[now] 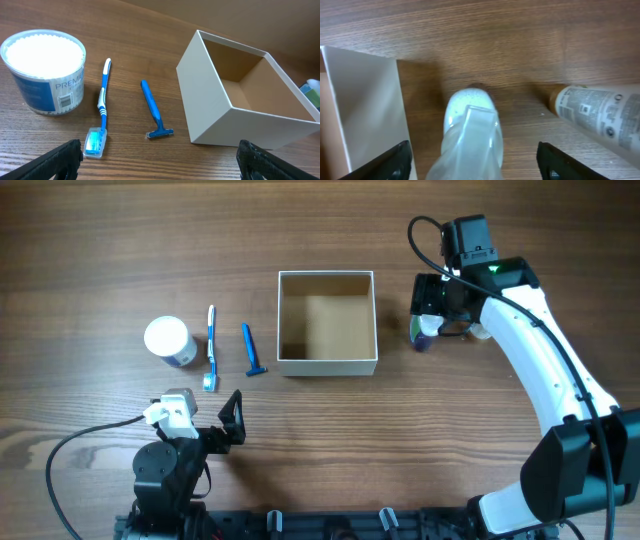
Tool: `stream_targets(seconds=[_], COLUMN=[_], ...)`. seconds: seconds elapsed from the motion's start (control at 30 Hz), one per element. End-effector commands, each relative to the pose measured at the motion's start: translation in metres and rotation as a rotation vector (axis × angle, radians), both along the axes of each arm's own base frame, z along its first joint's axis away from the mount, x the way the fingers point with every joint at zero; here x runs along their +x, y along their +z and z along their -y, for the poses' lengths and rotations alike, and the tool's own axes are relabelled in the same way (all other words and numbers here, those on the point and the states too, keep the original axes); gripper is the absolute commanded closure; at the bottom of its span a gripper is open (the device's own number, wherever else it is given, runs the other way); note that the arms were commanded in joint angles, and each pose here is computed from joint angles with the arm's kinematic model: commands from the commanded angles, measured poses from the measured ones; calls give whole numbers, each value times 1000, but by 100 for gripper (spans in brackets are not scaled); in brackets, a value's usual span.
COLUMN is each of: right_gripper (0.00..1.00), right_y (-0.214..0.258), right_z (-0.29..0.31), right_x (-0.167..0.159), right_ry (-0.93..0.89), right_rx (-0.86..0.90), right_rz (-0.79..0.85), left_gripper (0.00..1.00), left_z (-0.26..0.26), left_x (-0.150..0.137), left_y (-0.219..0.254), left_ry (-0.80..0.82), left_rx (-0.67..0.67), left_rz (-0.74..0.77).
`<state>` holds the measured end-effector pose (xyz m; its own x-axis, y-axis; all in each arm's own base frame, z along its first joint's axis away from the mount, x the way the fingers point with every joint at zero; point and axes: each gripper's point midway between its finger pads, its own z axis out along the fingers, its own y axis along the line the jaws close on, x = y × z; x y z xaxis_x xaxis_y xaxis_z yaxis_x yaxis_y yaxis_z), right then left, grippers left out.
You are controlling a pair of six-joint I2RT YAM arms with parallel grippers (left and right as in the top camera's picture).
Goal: Pack container
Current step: 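Grasp the blue soap pump bottle with the right gripper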
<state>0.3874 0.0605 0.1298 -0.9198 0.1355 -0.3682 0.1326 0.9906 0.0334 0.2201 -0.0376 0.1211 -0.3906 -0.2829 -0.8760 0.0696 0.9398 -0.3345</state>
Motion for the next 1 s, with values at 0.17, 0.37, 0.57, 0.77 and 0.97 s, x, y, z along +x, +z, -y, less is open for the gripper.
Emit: stream_targets(seconds=[0.17, 0.37, 0.57, 0.77, 0.97], right_gripper=[25, 27, 29, 40, 45], right_y=[-4, -10, -16, -20, -20], right_z=[-13, -12, -12, -11, -12], right_x=[0, -4, -3, -2, 0], right_ry=[-14, -30, -41, -51, -50], right_rx=[68, 69, 65, 62, 64], right_rz=[-27, -54, -68, -75, -68], left_gripper=[0, 0, 0, 0, 0], left_z=[0, 0, 0, 0, 0], left_x=[0, 0, 0, 0, 0], left_y=[2, 2, 2, 2, 2], left_ry=[-4, -4, -4, -4, -4], left_rx=[7, 7, 7, 7, 7], left_rz=[11, 11, 11, 11, 11])
